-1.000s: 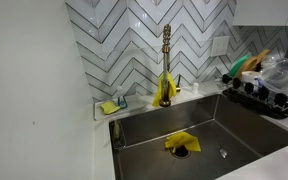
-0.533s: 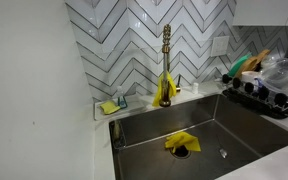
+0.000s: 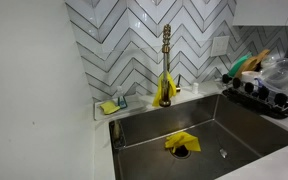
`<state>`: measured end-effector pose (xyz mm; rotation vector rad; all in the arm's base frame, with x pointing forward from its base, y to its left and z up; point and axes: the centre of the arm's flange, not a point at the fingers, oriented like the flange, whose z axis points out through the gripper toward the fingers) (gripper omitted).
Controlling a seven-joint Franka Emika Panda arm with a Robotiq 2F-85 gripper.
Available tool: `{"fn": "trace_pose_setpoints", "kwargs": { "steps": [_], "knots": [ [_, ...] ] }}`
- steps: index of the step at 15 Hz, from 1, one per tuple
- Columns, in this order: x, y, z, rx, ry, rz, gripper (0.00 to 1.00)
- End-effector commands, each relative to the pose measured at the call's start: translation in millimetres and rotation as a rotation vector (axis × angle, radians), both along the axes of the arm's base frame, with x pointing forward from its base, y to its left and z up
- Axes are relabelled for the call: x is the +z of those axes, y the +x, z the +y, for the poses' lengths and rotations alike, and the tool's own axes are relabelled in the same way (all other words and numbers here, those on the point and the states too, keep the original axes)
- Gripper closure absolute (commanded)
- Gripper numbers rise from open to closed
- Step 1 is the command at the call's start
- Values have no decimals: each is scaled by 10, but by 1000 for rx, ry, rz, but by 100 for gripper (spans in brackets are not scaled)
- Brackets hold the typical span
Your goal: Put the wooden coaster on top of the silver cup.
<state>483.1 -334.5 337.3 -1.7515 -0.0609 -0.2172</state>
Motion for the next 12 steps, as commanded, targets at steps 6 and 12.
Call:
{"fn": "trace_pose_setpoints", "kwargs": {
  "steps": [6, 12],
  "knots": [
    [-146, 205, 97, 21, 6, 13, 97],
    [-210, 302, 131, 4, -7, 16, 97]
  ]
}}
